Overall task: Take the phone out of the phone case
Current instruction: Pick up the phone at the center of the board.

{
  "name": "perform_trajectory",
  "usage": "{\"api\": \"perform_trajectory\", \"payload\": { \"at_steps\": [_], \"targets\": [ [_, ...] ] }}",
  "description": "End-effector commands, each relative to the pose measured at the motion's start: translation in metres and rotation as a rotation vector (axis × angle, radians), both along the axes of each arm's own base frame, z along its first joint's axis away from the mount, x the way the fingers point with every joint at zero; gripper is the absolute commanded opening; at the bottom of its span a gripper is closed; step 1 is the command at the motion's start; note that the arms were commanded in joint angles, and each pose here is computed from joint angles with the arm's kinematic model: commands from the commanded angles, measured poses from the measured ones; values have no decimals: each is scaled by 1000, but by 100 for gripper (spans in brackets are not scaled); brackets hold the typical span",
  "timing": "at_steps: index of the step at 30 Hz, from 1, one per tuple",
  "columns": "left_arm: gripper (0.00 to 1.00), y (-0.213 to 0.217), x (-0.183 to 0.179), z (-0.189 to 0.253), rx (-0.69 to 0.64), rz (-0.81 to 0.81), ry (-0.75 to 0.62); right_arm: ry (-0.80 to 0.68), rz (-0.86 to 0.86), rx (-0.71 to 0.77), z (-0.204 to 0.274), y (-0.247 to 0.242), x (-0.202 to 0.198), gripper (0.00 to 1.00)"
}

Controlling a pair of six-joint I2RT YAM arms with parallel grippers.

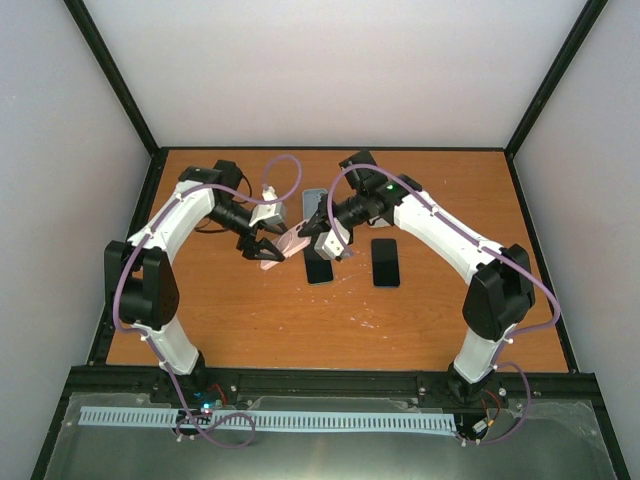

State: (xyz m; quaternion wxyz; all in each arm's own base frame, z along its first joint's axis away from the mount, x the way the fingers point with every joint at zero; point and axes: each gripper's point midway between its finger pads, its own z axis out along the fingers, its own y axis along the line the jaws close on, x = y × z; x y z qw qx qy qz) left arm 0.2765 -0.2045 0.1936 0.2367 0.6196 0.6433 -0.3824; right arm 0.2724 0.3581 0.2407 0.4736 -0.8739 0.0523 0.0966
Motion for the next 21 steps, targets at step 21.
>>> {"api": "perform_trajectory", "payload": {
  "at_steps": [21],
  "targets": [
    [100,46,44,93,-115,441,-333,706,-555,-2,53,-43,38,3]
  ]
}}
